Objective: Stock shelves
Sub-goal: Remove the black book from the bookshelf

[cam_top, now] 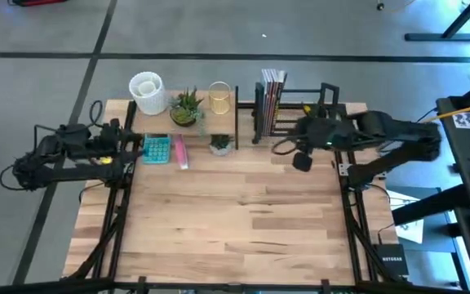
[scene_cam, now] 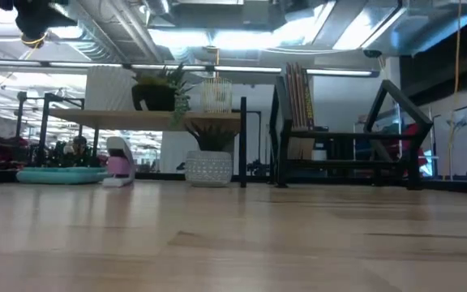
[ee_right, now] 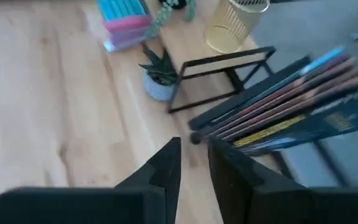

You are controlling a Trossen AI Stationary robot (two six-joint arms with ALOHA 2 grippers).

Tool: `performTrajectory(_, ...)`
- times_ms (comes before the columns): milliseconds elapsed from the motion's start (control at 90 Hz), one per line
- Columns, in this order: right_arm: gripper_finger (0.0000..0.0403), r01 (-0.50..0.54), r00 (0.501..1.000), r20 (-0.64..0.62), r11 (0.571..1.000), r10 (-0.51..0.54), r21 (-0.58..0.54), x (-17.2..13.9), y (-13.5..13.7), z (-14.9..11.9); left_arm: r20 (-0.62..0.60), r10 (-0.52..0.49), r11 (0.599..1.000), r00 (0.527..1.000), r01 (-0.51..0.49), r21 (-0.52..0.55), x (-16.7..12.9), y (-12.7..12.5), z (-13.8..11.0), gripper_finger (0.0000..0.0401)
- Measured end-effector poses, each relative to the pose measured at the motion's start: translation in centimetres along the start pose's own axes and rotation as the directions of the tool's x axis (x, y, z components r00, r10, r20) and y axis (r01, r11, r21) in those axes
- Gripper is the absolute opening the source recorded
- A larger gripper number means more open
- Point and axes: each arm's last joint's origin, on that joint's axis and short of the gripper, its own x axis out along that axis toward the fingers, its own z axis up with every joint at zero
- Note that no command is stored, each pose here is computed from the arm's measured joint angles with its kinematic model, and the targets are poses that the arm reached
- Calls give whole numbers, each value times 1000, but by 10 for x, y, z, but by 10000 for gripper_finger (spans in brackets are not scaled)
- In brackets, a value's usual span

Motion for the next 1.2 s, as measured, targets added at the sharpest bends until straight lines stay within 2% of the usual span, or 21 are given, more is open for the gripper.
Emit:
performTrajectory(189, 66, -160, 977, 174, 969, 127, 190, 32, 1, -59, 6, -11, 1000, 1000, 11, 3, 3, -1, 3, 236)
performTrajectory(344, 66, -270, 937, 278, 943, 210, 195, 73, 13, -95, -2, -11, 1000, 1000, 11, 5, 5, -1, 3, 236)
performTrajectory(422, 66, -278, 914, 349, 946, 206, 169, 89, 18, -103, -3, -10, 1000, 1000, 10, 6, 5, -1, 3, 236)
performTrajectory(544, 73, -133, 898, 434, 983, 67, 123, 103, 20, -103, -2, -1, 1000, 1000, 1, 4, 5, -1, 3, 236)
performTrajectory(644, 90, 88, 880, 457, 989, -131, 116, 104, 17, -96, 2, 26, 1000, 1000, -26, 0, 5, 0, 4, 236)
performTrajectory(722, 110, 261, 848, 430, 950, -311, 173, 105, 12, -92, 10, 60, 998, 998, -60, -1, 6, 0, 4, 236)
performTrajectory(778, 129, 333, 826, 401, 917, -397, 222, 105, 7, -90, 15, 90, 996, 996, -90, -2, 7, 1, 4, 236)
performTrajectory(933, 193, 389, 827, 304, 872, -473, 297, 125, -9, -93, 52, 170, 985, 984, -172, 21, 14, 3, 4, 236)
performTrajectory(1033, 233, 502, 786, 230, 810, -574, 303, 144, -23, -95, 86, 193, 979, 977, -198, 58, 22, 2, 4, 236)
performTrajectory(1122, 255, 570, 753, 173, 761, -634, 309, 159, -36, -98, 91, 206, 973, 974, -213, 85, 30, 2, 0, 236)
performTrajectory(1200, 264, 568, 756, 157, 755, -636, 328, 167, -46, -98, 96, 205, 973, 974, -213, 87, 37, 2, -4, 236)
